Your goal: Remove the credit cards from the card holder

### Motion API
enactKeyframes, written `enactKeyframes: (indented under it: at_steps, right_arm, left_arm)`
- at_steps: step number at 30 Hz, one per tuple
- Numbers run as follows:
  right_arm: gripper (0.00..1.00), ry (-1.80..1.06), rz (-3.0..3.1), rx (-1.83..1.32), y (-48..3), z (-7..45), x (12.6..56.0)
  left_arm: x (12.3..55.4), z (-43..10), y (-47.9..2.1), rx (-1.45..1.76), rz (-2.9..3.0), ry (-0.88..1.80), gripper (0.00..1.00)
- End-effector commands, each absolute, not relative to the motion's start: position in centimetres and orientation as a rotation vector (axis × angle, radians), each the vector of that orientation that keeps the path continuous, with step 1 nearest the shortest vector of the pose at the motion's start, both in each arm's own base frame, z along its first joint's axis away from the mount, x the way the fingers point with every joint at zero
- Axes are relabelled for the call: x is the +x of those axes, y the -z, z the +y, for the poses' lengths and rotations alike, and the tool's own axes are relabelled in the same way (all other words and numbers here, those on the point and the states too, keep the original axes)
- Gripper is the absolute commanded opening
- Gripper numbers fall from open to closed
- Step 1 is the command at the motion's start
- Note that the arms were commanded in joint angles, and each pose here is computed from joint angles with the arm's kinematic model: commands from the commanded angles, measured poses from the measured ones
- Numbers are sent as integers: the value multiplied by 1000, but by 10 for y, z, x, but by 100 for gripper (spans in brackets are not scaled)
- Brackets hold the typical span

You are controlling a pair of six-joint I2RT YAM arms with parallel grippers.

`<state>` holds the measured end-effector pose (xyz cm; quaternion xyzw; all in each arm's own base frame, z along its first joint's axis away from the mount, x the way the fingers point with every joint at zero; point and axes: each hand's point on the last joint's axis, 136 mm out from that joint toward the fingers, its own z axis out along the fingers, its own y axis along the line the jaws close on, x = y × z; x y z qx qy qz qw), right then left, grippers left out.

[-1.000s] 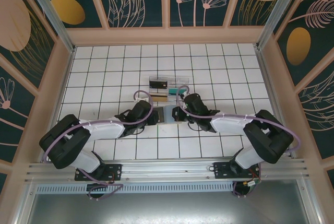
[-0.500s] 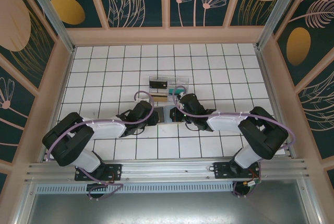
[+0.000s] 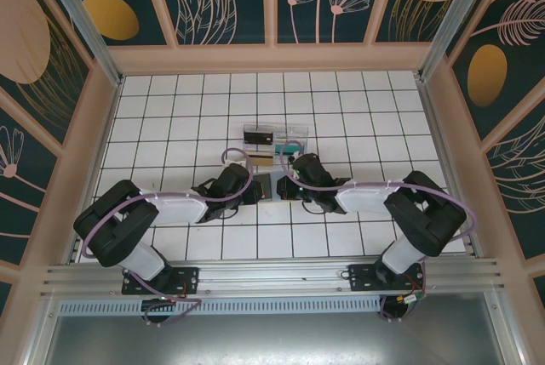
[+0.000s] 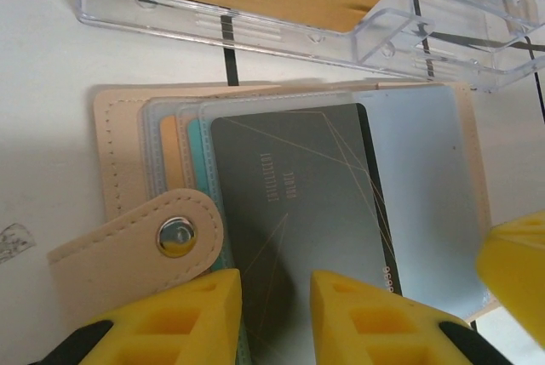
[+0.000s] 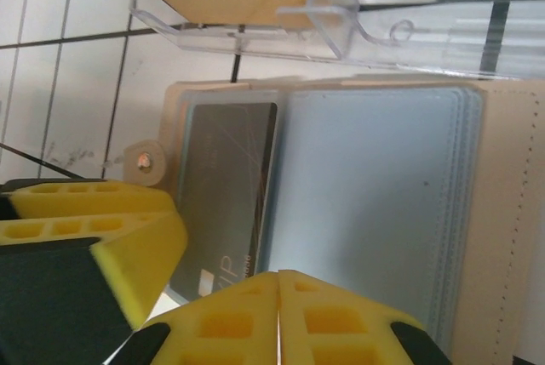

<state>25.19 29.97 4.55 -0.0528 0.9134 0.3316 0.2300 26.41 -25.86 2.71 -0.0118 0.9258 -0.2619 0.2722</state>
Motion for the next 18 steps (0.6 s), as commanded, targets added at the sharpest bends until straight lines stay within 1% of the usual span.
enactKeyframes:
  at_steps: [1,4,10,18]
  right_arm:
    - [10,-986,2507,-138,-52,315,254]
    - [12,-1033,2508,-124,-52,321,255]
    - [12,-1105,2523,-71,-48,326,261]
    - [12,-1108,2543,-29,-40,324,265]
  left_arm:
    - [259,-259,-18,-28,2526,725,28]
    - [259,-258,-17,-32,2529,718,28]
    - [258,-257,-16,-34,2531,711,28]
    - [258,-257,-15,-33,2535,710,28]
